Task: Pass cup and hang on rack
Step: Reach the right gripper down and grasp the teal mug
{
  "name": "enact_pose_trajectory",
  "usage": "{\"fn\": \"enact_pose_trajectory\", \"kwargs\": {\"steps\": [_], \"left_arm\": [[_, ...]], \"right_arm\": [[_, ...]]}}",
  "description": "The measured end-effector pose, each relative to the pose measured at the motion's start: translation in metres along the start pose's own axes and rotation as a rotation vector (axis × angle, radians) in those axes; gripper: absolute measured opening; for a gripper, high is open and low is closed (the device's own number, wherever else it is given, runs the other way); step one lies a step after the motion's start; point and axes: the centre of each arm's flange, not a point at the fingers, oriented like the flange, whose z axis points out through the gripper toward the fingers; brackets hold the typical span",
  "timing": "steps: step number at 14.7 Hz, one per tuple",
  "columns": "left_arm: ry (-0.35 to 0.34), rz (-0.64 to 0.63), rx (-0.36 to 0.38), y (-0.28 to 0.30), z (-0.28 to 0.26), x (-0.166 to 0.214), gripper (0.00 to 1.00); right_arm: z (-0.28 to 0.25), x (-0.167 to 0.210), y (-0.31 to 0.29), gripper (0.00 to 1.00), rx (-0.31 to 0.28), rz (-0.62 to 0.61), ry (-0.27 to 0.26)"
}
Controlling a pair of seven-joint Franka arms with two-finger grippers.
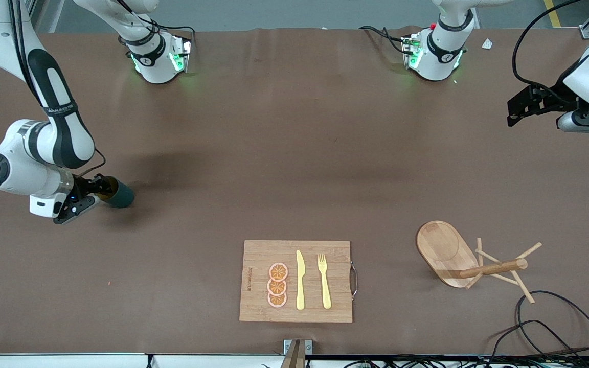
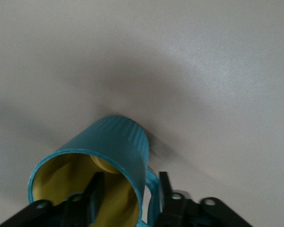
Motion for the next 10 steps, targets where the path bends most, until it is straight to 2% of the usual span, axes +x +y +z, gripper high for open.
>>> {"fn": "enact_pose_trajectory", "kwargs": {"steps": [4, 5, 7, 10], "left_arm": [[0.001, -0.002, 0.0, -0.001, -0.001, 0.0, 1.0], [0.001, -0.004, 0.0, -0.002, -0.001, 0.0, 1.0], [0.001, -0.005, 0.0, -0.003, -0.001, 0.0, 1.0], [0.001, -0.005, 0.0, -0.003, -0.001, 0.0, 1.0]], "right_arm": [[-0.001, 0.0, -0.002, 0.08, 0.018, 0.013, -0.009], [-0.005, 0.003, -0.005, 0.04, 0.033, 0.037, -0.017], [-0.023, 0.017, -0.019, 0.05, 0.048, 0.11, -0.035], [-0.06, 0.05, -0.073, 0.05, 0.057, 0.261, -0.042]]}}
